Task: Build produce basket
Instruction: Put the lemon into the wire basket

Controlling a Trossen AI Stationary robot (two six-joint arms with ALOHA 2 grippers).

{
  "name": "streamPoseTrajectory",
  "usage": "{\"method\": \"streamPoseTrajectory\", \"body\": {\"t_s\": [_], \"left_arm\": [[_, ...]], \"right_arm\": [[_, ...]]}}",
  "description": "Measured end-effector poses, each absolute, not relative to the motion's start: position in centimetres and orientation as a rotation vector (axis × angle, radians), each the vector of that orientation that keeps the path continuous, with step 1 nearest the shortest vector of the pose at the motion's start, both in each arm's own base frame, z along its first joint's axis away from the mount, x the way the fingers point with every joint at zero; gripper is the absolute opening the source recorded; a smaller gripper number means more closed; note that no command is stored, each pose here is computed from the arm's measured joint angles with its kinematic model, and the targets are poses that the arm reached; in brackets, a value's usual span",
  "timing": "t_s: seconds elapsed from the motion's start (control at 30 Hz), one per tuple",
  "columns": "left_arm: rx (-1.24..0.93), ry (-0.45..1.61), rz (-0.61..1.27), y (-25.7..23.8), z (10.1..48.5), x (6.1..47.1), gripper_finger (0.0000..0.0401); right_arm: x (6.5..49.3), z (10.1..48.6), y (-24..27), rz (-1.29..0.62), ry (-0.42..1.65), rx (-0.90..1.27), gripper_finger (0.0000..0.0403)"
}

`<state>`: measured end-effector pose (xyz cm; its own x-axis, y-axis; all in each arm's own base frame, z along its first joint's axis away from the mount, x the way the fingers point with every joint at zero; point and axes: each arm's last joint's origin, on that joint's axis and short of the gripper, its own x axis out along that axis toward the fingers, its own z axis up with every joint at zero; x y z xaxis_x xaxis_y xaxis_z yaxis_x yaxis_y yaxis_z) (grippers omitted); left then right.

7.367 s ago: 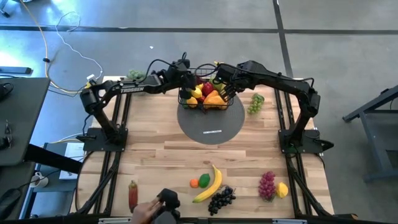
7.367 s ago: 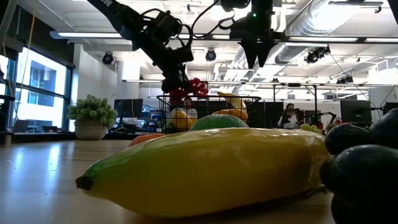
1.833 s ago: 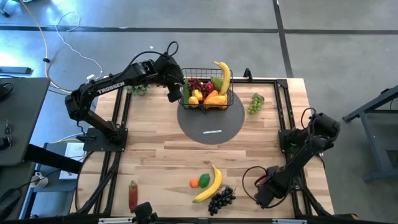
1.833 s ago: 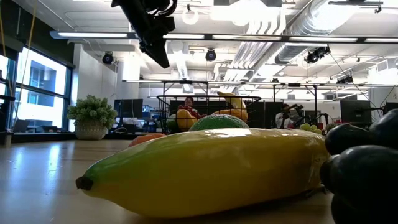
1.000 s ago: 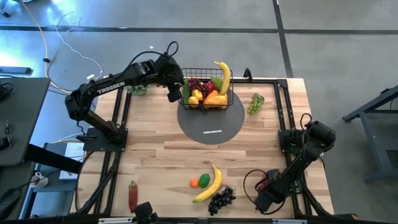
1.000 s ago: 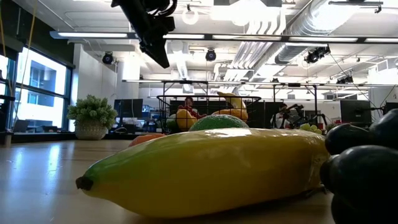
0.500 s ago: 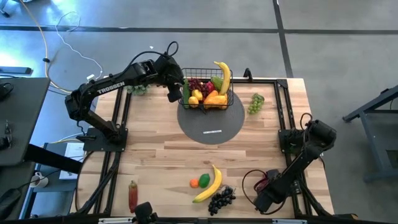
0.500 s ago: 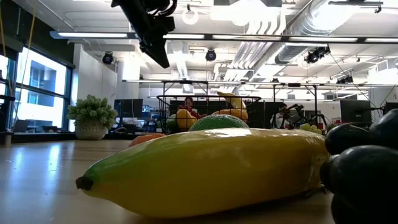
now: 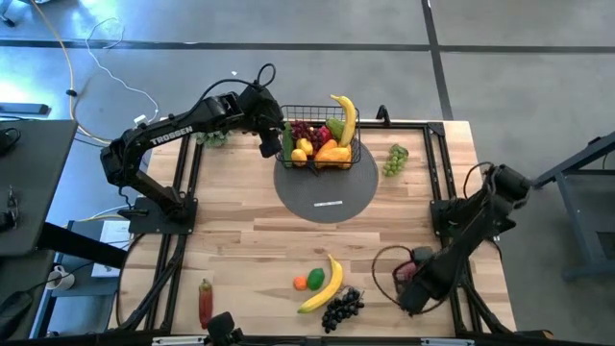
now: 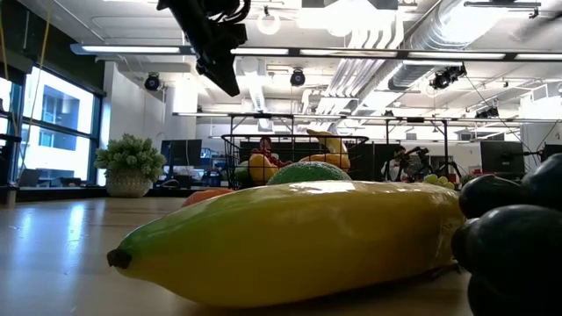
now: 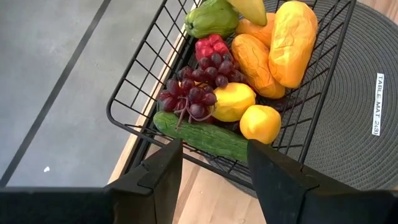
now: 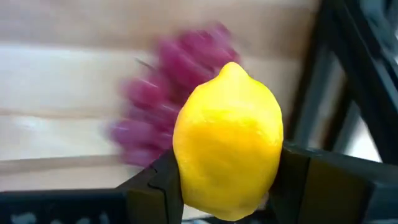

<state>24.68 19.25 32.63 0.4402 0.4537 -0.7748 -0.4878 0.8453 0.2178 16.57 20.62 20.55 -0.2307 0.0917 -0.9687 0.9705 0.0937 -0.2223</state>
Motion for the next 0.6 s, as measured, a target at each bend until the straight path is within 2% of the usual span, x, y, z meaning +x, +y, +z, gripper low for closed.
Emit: {"method": "streamPoseTrajectory", "body": {"t_s": [0.33,0.6], "left_arm": [[-0.039,0.947,0.586,19.3,32.6,24.7,0.0168],[-0.039,0.946,0.586,19.3,32.6,24.7,0.0168]], "right_arm": [[19.0,25.4,14.3,-1.033,0.951,1.150,0.0145],[20.7,28.0,8.3,-0.973,0.726,1.060,0.0145]]}}
